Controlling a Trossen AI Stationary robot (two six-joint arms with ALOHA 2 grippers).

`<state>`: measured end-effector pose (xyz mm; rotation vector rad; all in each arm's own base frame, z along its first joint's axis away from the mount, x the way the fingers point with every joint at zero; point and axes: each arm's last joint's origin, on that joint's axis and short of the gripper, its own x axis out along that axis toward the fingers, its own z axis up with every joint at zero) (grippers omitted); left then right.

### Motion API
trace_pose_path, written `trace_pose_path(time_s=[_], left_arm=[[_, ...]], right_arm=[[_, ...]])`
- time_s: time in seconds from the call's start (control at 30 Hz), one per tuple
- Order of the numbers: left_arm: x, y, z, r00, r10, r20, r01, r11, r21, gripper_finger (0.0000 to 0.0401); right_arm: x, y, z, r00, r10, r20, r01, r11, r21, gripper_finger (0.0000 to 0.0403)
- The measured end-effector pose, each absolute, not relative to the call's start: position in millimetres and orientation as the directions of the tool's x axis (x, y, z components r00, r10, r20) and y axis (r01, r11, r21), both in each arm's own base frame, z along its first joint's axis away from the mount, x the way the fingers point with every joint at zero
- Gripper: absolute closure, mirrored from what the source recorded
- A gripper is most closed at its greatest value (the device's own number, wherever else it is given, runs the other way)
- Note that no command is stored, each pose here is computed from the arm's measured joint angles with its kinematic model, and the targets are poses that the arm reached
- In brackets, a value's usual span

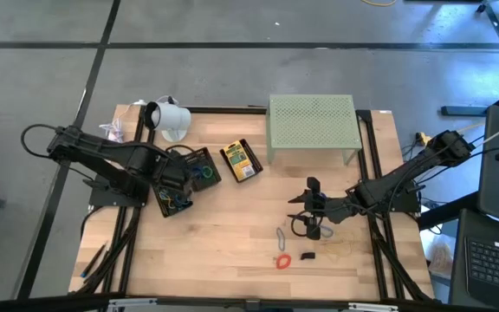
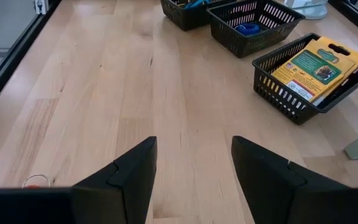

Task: Pick & Place Office Desk Supplies
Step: Put the yellow rubber band into the left black basket, then put the blue spring keychain into the middle black basket

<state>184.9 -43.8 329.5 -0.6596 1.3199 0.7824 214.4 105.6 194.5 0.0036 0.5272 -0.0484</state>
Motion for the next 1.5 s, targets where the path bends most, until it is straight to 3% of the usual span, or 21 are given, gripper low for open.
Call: trace_pose_path(time_s=[0.7, 1.2, 1.4, 1.5], left_arm=[[167, -41, 260, -0.215, 0.149, -0.965, -0.835, 0.485, 0.261, 0.0389], [175, -42, 257, -0.129, 0.156, -0.979, -0.892, 0.413, 0.183, 0.0298], [191, -43, 256, 0.047, 0.218, -0.975, -0.890, 0.451, 0.058, 0.0281], [202, -44, 257, 0.169, 0.248, -0.954, -0.867, 0.498, -0.024, 0.0281]], right_arm=[[214, 106, 194, 0.863, -0.045, -0.503, 0.048, 0.999, -0.007, 0.0192], [214, 106, 194, 0.863, -0.042, -0.504, 0.051, 0.999, 0.003, 0.0192], [209, 107, 187, 0.798, 0.063, -0.599, 0.013, 0.992, 0.122, 0.0192], [202, 103, 178, 0.722, 0.038, -0.691, 0.103, 0.982, 0.161, 0.0192]])
